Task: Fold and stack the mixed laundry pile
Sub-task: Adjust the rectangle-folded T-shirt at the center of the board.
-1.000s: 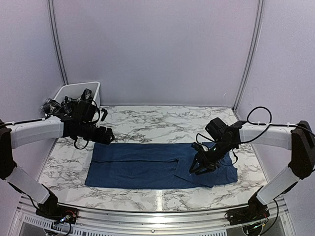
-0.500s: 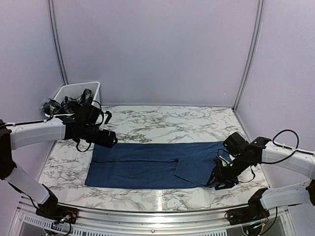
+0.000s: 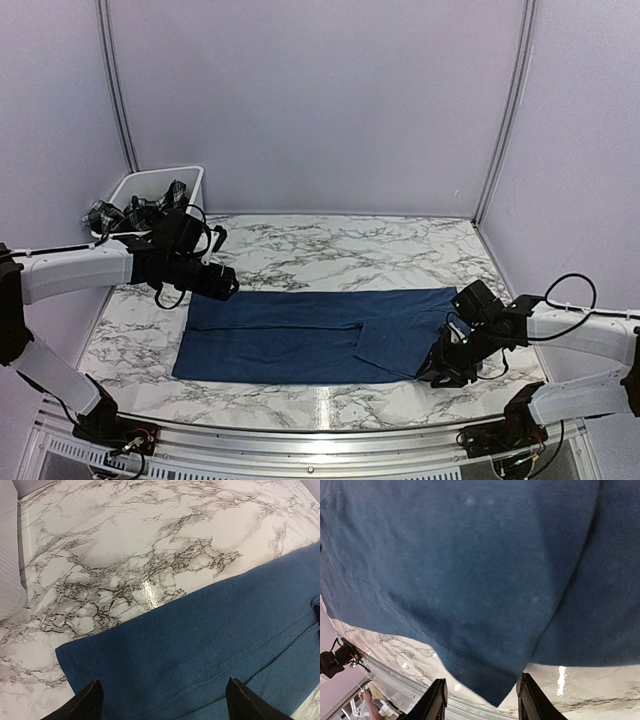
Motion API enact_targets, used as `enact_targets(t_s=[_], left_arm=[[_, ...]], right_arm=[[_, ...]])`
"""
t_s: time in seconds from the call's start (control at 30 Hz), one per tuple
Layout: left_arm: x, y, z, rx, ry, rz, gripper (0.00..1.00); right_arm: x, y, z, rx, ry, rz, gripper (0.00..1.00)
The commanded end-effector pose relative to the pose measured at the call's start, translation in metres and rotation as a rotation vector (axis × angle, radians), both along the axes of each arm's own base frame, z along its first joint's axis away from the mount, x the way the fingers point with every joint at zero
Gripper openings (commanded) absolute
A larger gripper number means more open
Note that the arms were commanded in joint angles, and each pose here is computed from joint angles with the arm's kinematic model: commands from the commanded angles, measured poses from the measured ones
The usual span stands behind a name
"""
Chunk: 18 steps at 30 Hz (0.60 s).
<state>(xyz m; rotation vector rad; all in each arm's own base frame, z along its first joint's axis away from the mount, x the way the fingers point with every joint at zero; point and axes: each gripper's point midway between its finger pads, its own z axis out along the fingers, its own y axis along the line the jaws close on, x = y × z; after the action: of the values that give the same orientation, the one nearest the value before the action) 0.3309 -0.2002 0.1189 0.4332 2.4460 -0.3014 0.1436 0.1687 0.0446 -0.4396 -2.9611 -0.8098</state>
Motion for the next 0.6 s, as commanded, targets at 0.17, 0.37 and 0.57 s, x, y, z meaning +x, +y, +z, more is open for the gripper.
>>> enact_targets(t_s=[0.17, 0.37, 0.57], left_arm=[[0.007, -0.004, 0.008, 0.009, -0.026, -0.022, 0.88], [0.01, -0.006, 0.004, 0.013, -0.017, -0.026, 0.88], [0.014, -0.008, 0.003, 0.02, -0.016, -0.026, 0.88]], right_arm=[[0.018, 0.001, -0.001, 0.024, -0.018, -0.067, 0.21], [0.024, 0.009, 0.015, 0.052, -0.024, -0.045, 0.0], [0.053, 0.015, 0.039, 0.059, -0.073, -0.028, 0.0]])
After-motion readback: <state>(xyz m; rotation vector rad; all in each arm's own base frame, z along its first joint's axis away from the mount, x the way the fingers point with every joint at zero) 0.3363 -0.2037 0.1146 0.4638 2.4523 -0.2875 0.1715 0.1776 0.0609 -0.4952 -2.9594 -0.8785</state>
